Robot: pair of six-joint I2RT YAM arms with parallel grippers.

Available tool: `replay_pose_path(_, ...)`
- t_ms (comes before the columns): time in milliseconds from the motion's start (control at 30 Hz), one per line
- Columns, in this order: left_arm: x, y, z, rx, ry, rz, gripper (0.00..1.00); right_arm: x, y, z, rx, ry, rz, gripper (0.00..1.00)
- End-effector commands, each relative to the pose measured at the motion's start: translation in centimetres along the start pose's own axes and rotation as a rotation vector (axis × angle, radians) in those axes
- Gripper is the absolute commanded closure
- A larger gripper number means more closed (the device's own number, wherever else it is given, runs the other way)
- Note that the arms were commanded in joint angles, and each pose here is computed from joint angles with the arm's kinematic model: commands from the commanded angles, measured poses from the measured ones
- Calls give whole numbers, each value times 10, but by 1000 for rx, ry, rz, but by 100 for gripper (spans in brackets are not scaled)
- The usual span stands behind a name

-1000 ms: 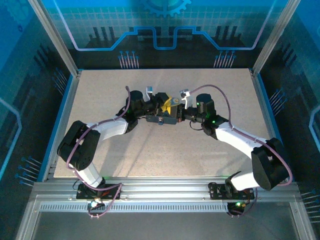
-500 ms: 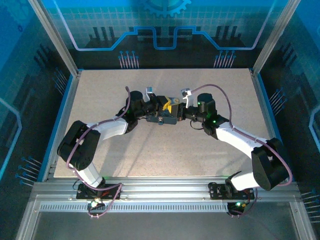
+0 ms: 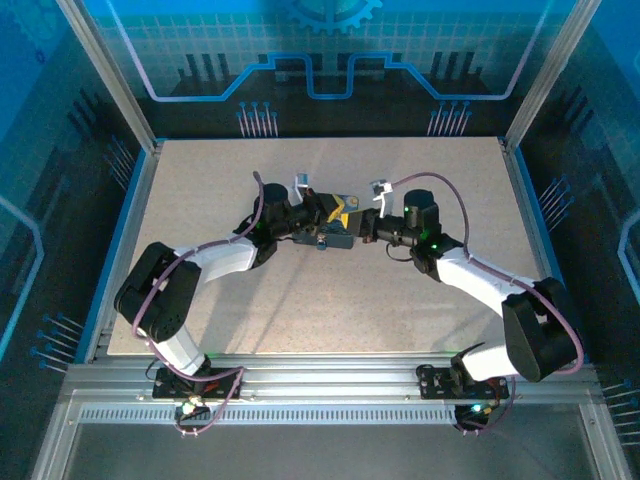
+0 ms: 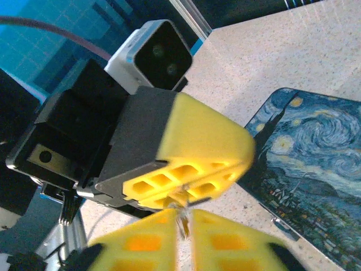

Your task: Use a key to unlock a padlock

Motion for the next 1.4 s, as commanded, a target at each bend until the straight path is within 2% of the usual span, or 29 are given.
replay_pose_path(0, -22, -13, -13, -79, 192, 18, 99, 15, -15, -20, -64, 15, -104, 71)
replay_pose_path(133, -39, -19, -16, -132, 343, 23, 100, 26, -18, -24, -55, 44, -186, 56)
replay_pose_path(233, -52, -22, -17, -160, 415, 44, 100, 34, -15, -25, -44, 65, -233, 51)
replay_pose_path(800, -55, -22, -16, -179, 431, 39, 100, 49, 8, -10, 27, 90, -303, 51)
replay_pose_path(1167, -55, -22, -16, -181, 426, 40, 100, 52, 18, -11, 49, 117, -319, 67)
replay_pose_path(1367, -55, -23, -16, -187, 427, 40, 100, 48, 21, -12, 49, 128, -302, 88)
Point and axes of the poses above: each hand's point on the last joint's axis, 136 mm out from that joint toward the fingers, its own y axis out along the fingers, its own x axis along the line the jaws close on, z = x × y, the point moved 1 cm from there along -y, back along the fingers, and after that the axes turned 15 degrees about y, right-handed, at the moved point
